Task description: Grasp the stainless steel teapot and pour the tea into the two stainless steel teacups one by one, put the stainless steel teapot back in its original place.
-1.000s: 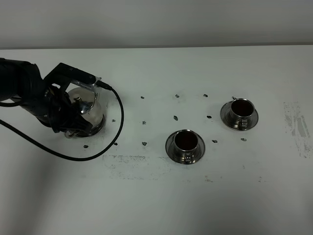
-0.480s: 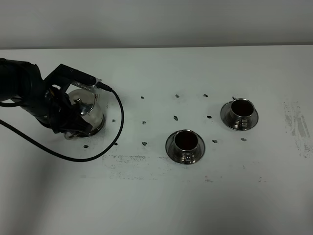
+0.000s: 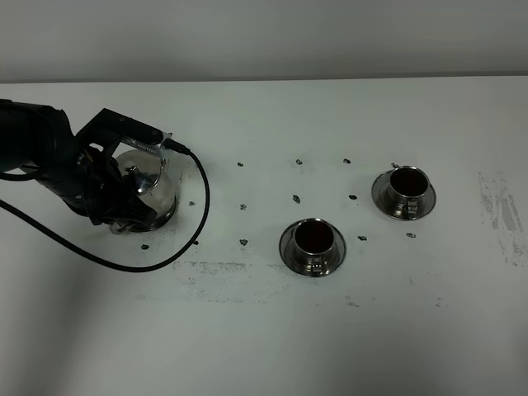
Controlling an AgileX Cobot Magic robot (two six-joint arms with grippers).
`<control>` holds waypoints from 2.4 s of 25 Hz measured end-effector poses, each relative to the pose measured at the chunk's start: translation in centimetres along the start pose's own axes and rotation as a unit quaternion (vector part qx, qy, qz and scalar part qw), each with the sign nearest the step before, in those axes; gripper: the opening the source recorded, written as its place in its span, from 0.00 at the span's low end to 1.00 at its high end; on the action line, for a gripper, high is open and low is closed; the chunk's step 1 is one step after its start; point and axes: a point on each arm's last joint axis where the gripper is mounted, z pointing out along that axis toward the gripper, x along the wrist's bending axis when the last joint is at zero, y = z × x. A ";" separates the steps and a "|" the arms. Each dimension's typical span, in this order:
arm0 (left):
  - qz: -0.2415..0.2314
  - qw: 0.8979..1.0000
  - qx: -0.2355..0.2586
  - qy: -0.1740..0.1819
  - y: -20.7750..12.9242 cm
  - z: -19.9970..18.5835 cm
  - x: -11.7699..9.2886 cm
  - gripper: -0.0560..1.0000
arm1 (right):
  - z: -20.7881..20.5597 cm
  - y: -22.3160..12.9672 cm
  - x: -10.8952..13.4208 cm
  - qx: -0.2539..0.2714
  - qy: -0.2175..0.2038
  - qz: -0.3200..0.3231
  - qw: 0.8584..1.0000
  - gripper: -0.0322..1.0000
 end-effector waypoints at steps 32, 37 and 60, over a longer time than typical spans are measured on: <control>0.002 0.979 -0.199 0.051 0.2 -18.8 -0.1 0.54 | 0.0 0.0 0.0 0.000 0.000 0.000 1.000 0.39; -0.003 0.959 -0.278 0.064 -1.4 -24.5 -0.7 0.54 | 0.0 0.0 0.0 0.000 0.000 0.000 1.000 0.39; -0.079 0.906 -0.382 0.165 -16.8 -38.7 -3.8 0.54 | 0.0 0.0 0.0 0.000 0.000 0.000 1.000 0.39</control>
